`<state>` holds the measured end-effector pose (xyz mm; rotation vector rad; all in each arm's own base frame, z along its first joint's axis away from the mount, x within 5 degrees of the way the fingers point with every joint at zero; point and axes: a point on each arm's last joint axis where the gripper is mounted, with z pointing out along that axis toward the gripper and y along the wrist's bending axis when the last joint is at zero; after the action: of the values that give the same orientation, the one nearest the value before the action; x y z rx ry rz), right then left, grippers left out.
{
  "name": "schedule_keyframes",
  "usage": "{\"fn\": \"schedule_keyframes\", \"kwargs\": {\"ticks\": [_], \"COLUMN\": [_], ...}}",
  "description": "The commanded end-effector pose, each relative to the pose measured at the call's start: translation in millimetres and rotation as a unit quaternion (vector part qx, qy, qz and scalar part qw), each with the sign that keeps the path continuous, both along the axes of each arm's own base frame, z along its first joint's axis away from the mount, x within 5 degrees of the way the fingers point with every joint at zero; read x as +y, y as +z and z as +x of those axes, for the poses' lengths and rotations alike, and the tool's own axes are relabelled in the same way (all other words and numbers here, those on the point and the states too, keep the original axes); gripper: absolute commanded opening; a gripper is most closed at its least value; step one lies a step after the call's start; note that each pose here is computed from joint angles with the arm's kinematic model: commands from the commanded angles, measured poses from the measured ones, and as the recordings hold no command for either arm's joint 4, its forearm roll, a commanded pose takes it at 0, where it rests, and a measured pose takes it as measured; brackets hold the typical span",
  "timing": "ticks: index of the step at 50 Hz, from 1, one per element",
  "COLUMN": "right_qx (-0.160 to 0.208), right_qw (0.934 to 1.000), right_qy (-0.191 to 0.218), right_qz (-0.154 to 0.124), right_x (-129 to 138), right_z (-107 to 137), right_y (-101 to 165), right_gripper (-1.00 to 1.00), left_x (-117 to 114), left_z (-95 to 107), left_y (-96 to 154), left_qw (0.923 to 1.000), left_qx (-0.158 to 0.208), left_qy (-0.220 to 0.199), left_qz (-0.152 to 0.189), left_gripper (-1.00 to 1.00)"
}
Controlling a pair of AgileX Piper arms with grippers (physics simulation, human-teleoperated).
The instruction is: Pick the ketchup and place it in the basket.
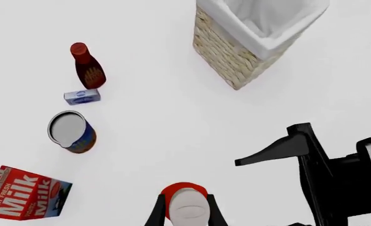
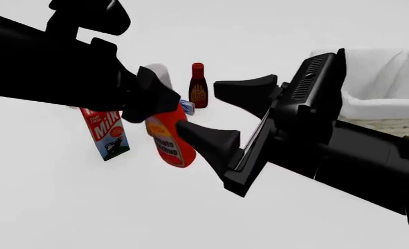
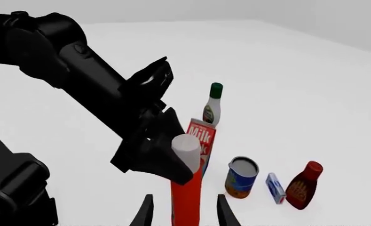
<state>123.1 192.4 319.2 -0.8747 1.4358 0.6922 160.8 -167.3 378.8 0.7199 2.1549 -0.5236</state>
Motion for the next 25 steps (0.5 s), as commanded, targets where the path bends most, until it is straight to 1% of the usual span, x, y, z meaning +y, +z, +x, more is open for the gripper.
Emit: {"fn": "schedule_keyframes", "kwargs": {"ticks": [1, 7, 15, 25], "right_qx": [0.008, 0.009, 0.008, 0.006], "right_qw": [0.9999, 0.9999, 0.9999, 0.9999], "right_qy": [0.000, -0.001, -0.002, 0.002], "right_qz": [-0.007, -0.009, -0.013, -0.016], "right_x": [9.2, 12.3, 16.8, 21.3], "right_z": [5.9, 8.2, 11.8, 12.9], "right_y": [-11.5, -13.4, -16.4, -15.0], "right_gripper": [1.00, 1.00, 1.00, 1.00], "left_x": [-2.7, -3.8, -6.5, -6.8], "left_z": [-4.6, -6.2, -13.6, -18.9], "left_y": [11.9, 16.1, 21.6, 24.5], "left_qw": [0.9999, 0.9998, 0.9995, 0.9993], "left_qx": [-0.008, -0.009, -0.004, -0.002], "left_qy": [-0.014, -0.017, -0.026, -0.031], "left_qz": [-0.004, -0.007, -0.016, -0.022], "left_gripper": [-1.00, -1.00, -1.00, -1.00]}}
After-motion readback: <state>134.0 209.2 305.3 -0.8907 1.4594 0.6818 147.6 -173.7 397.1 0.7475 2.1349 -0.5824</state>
